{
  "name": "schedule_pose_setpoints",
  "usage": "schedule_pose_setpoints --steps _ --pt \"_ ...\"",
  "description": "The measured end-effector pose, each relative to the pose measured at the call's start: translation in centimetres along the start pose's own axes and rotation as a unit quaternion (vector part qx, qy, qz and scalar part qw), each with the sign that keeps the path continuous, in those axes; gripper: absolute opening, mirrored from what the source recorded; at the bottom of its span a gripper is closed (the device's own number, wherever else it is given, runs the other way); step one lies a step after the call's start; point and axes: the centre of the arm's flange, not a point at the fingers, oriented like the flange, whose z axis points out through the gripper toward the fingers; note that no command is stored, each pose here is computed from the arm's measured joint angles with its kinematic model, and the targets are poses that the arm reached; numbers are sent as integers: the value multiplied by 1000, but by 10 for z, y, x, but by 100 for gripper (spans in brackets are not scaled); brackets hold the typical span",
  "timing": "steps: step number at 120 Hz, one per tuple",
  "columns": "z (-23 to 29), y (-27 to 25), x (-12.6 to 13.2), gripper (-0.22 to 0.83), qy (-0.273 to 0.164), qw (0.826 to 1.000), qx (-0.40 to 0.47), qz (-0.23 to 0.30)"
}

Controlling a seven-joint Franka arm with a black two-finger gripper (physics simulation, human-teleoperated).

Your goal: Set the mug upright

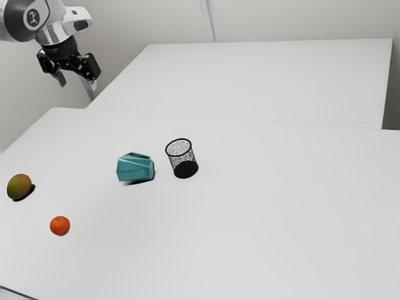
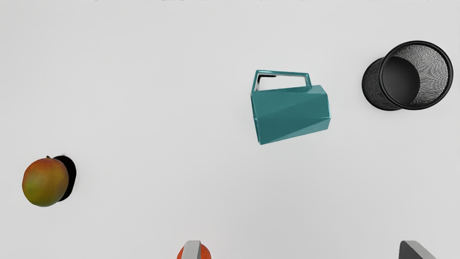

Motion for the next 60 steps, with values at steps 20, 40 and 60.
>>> schedule_pose_setpoints --steps 20,40,60 --pt "4 1 3 62 4 1000 -1 4" --pt "40 -6 18 62 -17 1000 -4 -5" --pt "96 -23 25 62 -58 992 -97 -58"
